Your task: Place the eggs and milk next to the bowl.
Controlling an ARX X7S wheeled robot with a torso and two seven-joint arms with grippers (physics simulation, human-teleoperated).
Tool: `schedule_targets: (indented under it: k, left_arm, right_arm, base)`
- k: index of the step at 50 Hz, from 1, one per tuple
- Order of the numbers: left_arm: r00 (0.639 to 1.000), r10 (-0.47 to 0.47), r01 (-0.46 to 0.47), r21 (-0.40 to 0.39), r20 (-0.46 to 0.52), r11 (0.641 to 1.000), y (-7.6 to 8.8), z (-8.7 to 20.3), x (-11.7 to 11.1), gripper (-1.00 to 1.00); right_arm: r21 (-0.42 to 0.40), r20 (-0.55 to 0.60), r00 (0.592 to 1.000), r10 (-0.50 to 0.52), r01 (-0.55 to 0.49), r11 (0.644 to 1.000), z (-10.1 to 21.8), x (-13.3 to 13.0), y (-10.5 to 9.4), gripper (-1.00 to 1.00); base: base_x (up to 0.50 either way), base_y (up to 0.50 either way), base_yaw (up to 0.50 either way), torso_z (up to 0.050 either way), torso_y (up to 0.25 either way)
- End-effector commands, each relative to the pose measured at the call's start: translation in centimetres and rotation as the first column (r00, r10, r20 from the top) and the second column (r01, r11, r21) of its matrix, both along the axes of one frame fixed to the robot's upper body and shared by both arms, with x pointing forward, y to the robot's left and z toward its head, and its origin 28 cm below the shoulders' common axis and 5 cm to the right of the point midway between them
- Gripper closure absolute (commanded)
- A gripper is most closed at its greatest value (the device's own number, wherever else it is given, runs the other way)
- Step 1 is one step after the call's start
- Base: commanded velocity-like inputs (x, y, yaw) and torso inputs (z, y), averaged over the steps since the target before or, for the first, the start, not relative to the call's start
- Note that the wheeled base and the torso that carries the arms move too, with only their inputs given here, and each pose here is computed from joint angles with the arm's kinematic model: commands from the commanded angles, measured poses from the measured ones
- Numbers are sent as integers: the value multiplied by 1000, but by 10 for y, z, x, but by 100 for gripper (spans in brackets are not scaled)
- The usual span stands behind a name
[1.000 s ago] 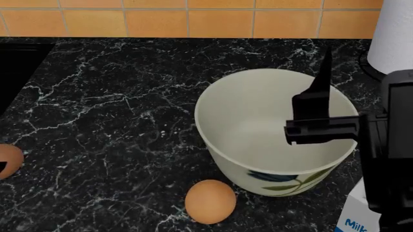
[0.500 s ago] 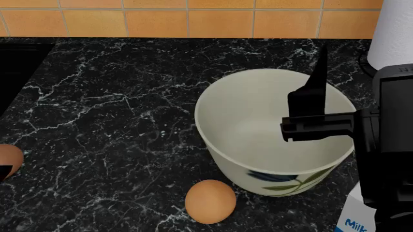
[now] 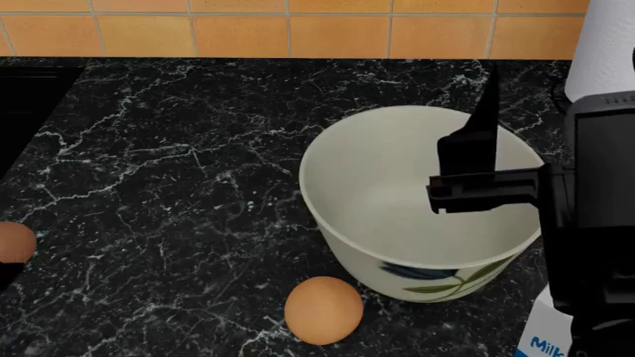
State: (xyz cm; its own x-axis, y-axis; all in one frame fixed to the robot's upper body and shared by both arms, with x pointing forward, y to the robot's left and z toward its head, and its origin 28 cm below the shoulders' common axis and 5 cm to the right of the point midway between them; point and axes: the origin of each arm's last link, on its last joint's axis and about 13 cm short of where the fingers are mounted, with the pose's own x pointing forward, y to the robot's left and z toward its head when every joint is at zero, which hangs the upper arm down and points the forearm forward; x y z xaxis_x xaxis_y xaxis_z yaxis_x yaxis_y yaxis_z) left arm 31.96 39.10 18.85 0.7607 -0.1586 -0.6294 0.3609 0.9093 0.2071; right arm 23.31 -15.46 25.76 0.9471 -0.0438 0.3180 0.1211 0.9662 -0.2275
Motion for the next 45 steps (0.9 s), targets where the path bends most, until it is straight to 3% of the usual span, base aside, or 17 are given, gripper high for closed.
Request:
schedule_targets:
  k: [1, 27, 28, 45]
  left_arm:
    - [1000, -5, 5, -5, -15, 1000, 0, -11, 4, -100]
    - [999, 7, -8, -18, -44, 1000, -1, -19, 2, -100]
    - [1000, 22, -22, -4, -12, 1000, 0, -18, 3, 100]
    - [999, 22, -23, -29, -23, 999, -2, -14, 2, 100]
  right_arm:
    - [-4, -2, 1000, -2, 2, 1000, 1, 2, 1, -100]
    - [-5, -6, 1000, -1, 1, 1000, 0, 3, 2, -100]
    - [-5, -7, 1000, -1, 1, 1000, -1, 3, 1, -100]
    - [1, -7, 1000, -1, 1, 1000, -3, 2, 0, -100]
  base:
    - [0, 0, 0, 0, 0]
    - [0, 0, 0, 0, 0]
    - [0, 0, 0, 0, 0]
    - [0, 0, 0, 0, 0]
